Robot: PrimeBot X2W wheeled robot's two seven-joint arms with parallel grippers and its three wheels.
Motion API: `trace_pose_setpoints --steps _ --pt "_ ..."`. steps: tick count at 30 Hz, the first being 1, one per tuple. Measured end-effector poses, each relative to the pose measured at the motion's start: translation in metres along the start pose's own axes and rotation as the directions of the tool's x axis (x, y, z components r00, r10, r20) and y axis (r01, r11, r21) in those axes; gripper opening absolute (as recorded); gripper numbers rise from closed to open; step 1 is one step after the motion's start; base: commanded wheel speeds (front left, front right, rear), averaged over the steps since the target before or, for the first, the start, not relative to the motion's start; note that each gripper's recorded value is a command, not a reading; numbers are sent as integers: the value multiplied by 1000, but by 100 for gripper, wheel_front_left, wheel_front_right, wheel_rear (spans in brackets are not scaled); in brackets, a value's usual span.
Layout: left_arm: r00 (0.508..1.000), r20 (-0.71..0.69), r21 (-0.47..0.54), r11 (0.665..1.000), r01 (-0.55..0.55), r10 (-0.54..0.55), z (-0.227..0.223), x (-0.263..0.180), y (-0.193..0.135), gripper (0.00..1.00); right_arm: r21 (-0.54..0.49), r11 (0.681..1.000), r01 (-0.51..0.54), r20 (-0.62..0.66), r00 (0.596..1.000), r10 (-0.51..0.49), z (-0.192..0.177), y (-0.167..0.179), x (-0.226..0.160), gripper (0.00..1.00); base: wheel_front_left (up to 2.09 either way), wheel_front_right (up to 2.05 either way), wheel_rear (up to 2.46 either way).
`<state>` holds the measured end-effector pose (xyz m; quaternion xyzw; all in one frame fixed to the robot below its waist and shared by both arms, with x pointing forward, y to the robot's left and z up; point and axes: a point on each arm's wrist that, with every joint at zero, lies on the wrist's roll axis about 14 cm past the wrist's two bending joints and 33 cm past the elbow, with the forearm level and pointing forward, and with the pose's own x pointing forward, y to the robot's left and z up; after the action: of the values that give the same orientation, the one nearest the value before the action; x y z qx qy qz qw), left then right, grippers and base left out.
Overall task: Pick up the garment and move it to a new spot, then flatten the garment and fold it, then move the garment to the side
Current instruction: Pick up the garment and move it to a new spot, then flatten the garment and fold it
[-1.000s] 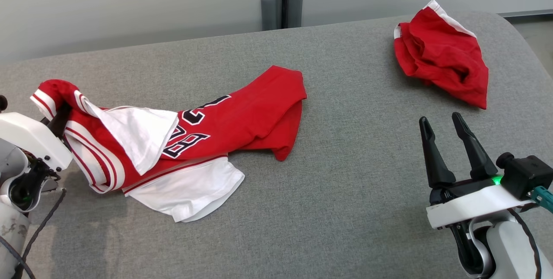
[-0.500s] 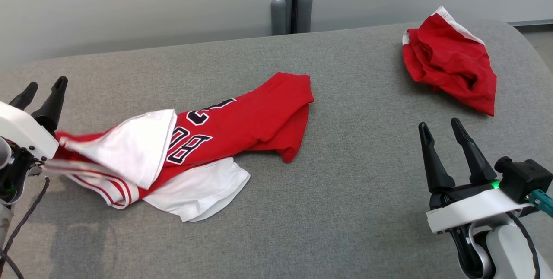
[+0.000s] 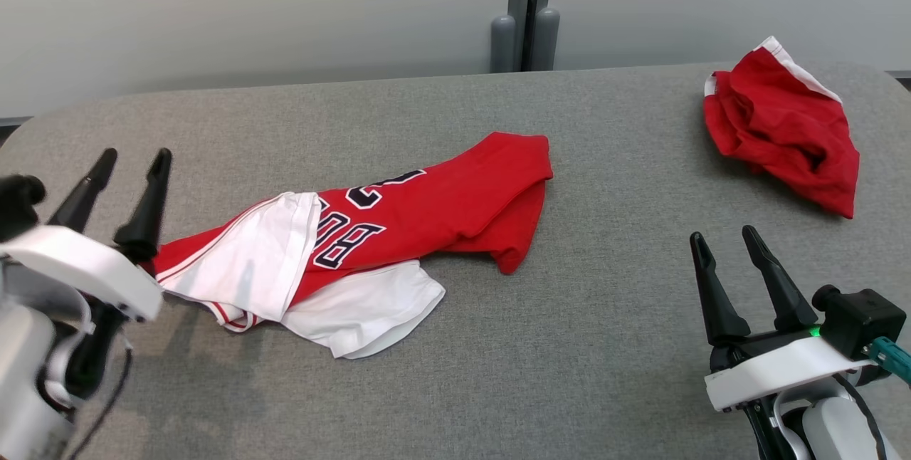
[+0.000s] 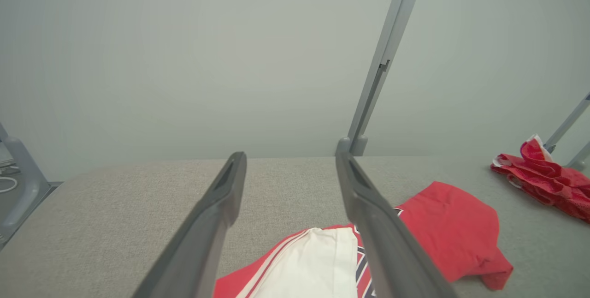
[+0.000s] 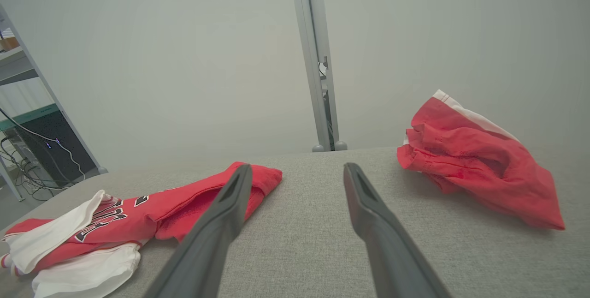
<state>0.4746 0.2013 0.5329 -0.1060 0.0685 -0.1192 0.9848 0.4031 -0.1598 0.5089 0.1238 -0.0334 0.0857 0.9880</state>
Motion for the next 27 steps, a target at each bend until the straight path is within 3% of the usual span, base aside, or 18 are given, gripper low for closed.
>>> trace_pose_setpoints --steps 5,13,18,27 --pt "998 58 0 1000 -30 30 -16 -18 -18 100 9 1000 -8 -17 1000 8 -7 3 3 100 0 0 0" --pt "985 88 -20 989 -149 150 -42 -42 -22 100 20 1000 -9 -22 1000 9 -10 4 5 100 0 0 0" --pt "960 164 -40 974 -222 226 -36 -54 -21 100 19 1000 -13 -9 1000 13 -7 5 7 100 0 0 0" --pt "953 164 -76 966 -246 255 -54 -69 -31 100 28 999 -20 -13 1000 21 -9 11 4 100 0 0 0"
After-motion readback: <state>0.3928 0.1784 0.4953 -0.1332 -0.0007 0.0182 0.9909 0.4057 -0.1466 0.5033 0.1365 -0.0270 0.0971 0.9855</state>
